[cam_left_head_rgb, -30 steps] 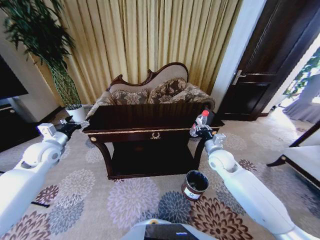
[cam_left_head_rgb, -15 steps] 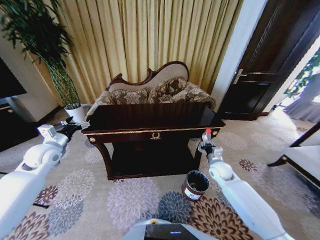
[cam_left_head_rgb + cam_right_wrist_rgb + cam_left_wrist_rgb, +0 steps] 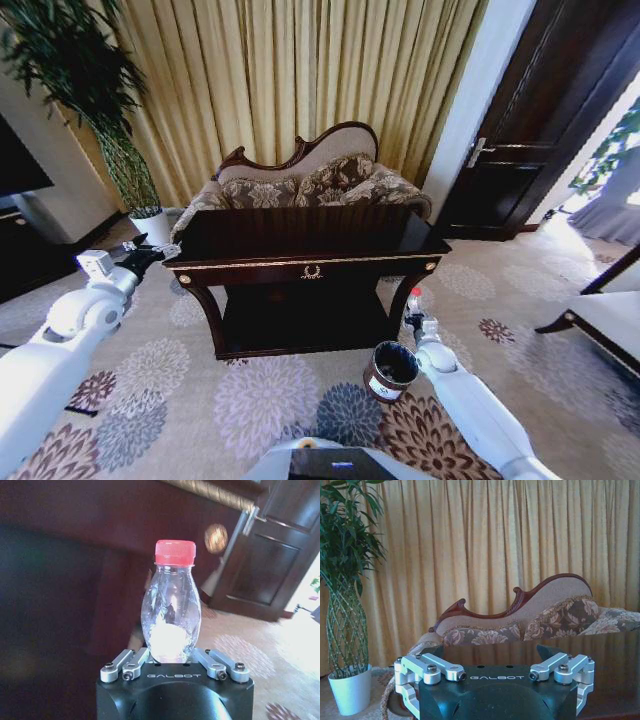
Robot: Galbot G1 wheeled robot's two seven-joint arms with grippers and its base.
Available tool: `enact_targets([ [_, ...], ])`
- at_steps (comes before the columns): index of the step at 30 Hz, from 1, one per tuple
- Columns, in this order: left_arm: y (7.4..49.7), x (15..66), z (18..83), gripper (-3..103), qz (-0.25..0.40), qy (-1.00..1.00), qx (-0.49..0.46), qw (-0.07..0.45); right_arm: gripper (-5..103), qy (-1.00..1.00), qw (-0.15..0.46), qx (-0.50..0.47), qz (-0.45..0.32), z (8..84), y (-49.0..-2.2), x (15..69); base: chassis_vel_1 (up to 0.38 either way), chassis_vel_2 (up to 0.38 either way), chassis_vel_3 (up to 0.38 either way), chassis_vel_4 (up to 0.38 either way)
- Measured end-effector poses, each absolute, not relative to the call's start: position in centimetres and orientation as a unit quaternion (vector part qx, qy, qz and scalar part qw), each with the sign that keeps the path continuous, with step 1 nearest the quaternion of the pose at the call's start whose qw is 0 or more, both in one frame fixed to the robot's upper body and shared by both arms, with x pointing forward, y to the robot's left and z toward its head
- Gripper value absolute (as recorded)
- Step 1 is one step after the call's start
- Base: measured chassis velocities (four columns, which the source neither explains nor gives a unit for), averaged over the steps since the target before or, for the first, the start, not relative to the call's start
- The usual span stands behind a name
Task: Move to the front of the table and place the trash on the table into the trash bin.
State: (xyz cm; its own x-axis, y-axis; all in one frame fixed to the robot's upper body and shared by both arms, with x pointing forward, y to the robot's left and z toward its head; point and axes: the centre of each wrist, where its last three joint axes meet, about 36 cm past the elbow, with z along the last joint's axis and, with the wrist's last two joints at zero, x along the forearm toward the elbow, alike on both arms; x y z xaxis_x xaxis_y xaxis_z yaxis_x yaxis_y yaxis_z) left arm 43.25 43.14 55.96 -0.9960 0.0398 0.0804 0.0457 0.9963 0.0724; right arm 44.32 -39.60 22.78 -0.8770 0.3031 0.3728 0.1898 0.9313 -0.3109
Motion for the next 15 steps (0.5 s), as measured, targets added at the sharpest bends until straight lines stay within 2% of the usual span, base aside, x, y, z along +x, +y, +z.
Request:
enact_targets([
  [11, 42.9, 43.7, 56.2, 100, -0.043, -0.998, -0.025, 0.04, 22, -0.951, 0.239, -0.15, 0.128, 21.1, -39.6, 42.9, 0.0, 0.0, 0.0, 0.0],
  [13, 42.7, 43.8, 56.0, 100, -0.044, -0.998, -0.027, 0.041, 33, -0.951, 0.24, -0.149, 0.127, 21.3, -39.4, 42.8, 0.0, 0.0, 0.0, 0.0],
  [14, 42.7, 43.8, 56.0, 100, -0.044, -0.998, -0.027, 0.041, 33, -0.951, 0.24, -0.149, 0.127, 21.3, -39.4, 42.8, 0.0, 0.0, 0.0, 0.0],
  [15, 42.5, 43.8, 55.8, 100, -0.043, -0.998, -0.029, 0.043, 38, -0.951, 0.238, -0.15, 0.128, 21.5, -39.2, 42.9, 0.0, 0.0, 0.0, 0.0],
])
